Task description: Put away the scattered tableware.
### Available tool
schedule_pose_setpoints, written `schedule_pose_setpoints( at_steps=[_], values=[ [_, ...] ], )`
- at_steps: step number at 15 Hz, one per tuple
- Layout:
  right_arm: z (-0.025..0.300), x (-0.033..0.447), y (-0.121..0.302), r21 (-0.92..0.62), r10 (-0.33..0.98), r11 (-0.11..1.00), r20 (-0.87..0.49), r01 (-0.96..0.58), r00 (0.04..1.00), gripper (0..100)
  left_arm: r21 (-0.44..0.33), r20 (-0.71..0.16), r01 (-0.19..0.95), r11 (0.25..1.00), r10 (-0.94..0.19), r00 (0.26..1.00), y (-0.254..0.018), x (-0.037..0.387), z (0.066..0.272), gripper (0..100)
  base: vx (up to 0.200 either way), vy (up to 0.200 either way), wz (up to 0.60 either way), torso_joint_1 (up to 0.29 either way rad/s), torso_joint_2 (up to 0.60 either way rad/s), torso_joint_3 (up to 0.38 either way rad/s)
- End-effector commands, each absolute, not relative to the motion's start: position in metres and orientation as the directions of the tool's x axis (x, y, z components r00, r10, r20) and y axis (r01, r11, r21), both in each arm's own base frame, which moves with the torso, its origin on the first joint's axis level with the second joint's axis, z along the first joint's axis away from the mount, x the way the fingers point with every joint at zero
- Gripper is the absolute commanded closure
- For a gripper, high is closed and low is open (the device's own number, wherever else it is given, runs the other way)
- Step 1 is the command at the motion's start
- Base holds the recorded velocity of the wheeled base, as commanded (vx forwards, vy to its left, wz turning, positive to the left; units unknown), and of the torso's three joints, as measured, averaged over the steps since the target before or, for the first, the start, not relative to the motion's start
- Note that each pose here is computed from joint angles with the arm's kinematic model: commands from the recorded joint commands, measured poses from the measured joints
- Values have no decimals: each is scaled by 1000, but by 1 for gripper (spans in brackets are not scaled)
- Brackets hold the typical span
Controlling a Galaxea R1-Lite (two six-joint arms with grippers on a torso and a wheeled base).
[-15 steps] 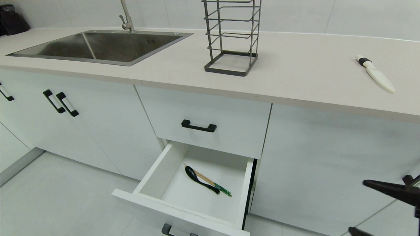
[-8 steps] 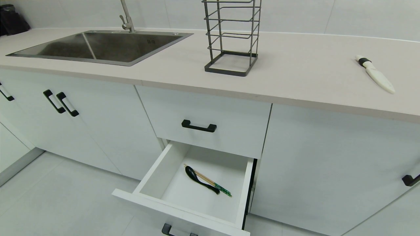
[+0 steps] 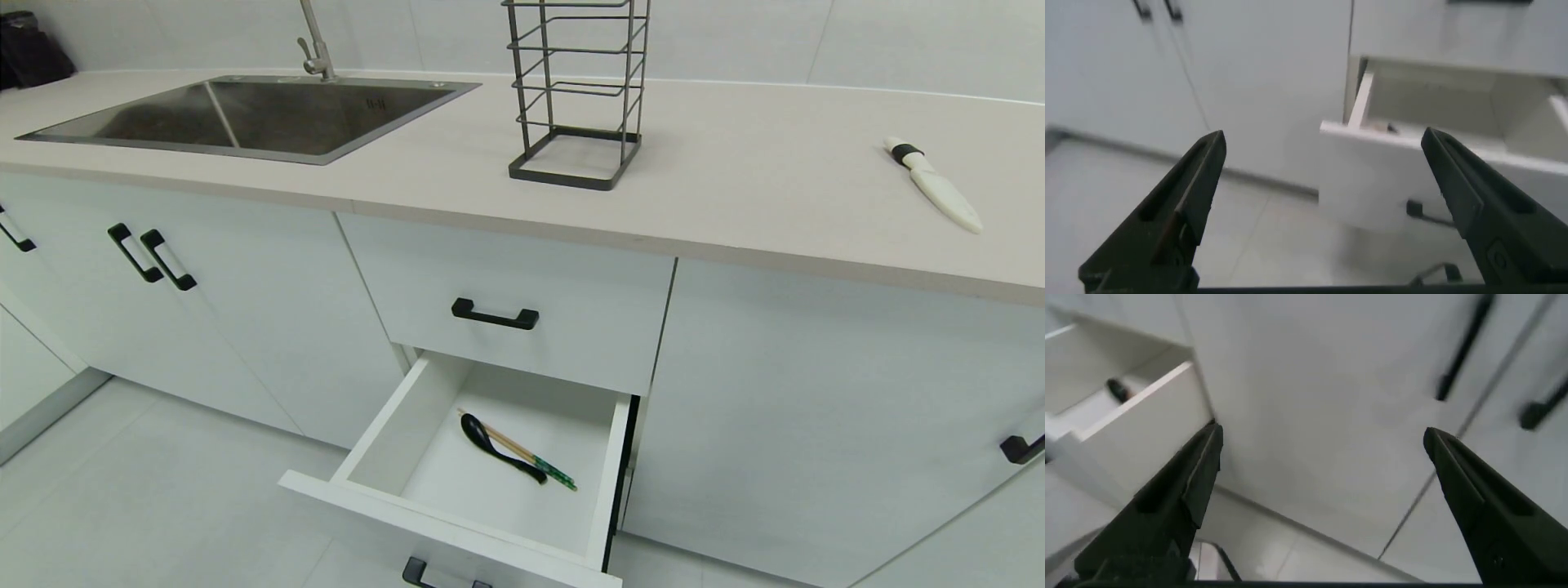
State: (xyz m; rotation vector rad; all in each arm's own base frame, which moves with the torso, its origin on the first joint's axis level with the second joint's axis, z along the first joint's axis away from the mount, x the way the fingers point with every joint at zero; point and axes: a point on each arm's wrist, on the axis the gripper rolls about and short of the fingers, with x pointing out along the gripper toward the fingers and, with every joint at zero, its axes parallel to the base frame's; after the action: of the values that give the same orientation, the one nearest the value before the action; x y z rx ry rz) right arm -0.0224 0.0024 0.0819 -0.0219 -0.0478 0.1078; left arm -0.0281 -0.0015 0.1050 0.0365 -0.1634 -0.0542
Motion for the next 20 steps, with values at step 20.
schedule_pose_setpoints(
  at_steps=[20],
  values=[
    [75,-23,-1,-6,-43,999,0,43,999,0,-139,-900,488,862,-316,301,-50,169,81,0,0,0,0,0,0,0]
  ],
)
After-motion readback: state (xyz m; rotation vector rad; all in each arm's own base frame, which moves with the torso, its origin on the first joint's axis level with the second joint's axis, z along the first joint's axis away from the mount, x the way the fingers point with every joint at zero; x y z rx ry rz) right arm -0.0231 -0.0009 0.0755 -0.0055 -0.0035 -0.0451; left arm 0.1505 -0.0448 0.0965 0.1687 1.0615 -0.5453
